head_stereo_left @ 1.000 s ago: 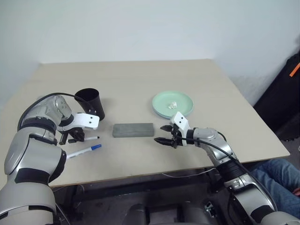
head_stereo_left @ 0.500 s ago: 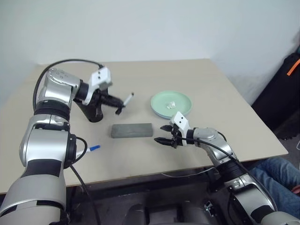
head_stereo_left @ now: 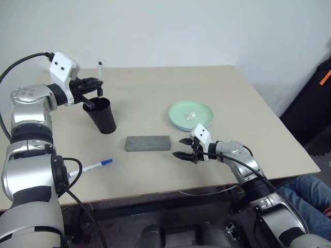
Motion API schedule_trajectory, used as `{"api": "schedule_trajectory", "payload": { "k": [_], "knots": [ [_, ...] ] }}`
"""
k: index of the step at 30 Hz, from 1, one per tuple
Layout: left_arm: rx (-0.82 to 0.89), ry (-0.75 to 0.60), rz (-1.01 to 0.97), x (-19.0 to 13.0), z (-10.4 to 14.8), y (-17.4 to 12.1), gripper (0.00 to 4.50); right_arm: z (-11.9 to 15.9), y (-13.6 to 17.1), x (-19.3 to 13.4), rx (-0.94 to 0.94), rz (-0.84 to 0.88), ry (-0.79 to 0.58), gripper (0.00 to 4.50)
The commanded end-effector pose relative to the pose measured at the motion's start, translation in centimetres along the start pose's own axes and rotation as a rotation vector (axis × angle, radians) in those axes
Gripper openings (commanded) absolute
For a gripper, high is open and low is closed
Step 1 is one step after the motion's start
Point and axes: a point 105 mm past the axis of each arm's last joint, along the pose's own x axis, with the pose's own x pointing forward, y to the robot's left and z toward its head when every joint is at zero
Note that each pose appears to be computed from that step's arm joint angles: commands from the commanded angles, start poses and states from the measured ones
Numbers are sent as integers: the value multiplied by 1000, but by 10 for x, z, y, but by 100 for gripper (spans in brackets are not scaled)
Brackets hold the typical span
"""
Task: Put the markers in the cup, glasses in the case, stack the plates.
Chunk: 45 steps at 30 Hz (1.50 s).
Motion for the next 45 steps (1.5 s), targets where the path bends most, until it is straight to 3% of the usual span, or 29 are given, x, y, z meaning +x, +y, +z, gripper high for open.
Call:
{"api": "schedule_trajectory", "payload": {
  "k": [1, 17, 20, 26, 36, 40, 45],
  "knots": [
    [14, -95, 33, 0, 14, 1, 1, 18, 1, 0, -41, 17, -42, 337],
    [-25, -42, 159, 2, -14, 7, 1, 18, -1, -1, -38, 10, -39, 337],
    [-28, -35, 164, 1, -16, 7, 76, 18, 0, -1, -38, 10, -40, 337],
    [-29, -27, 153, 1, -17, 6, 285, 19, -1, 0, -39, 12, -42, 337],
    [-69, -70, 70, -3, -3, 3, 285, 19, 0, 2, -40, 22, -42, 337],
    [-83, -137, -148, -9, 35, -13, 285, 19, 1, 2, -42, 28, -39, 337],
    [-30, -34, -454, -28, 46, -48, 285, 20, 0, 3, -45, 32, -36, 337]
  ]
}}
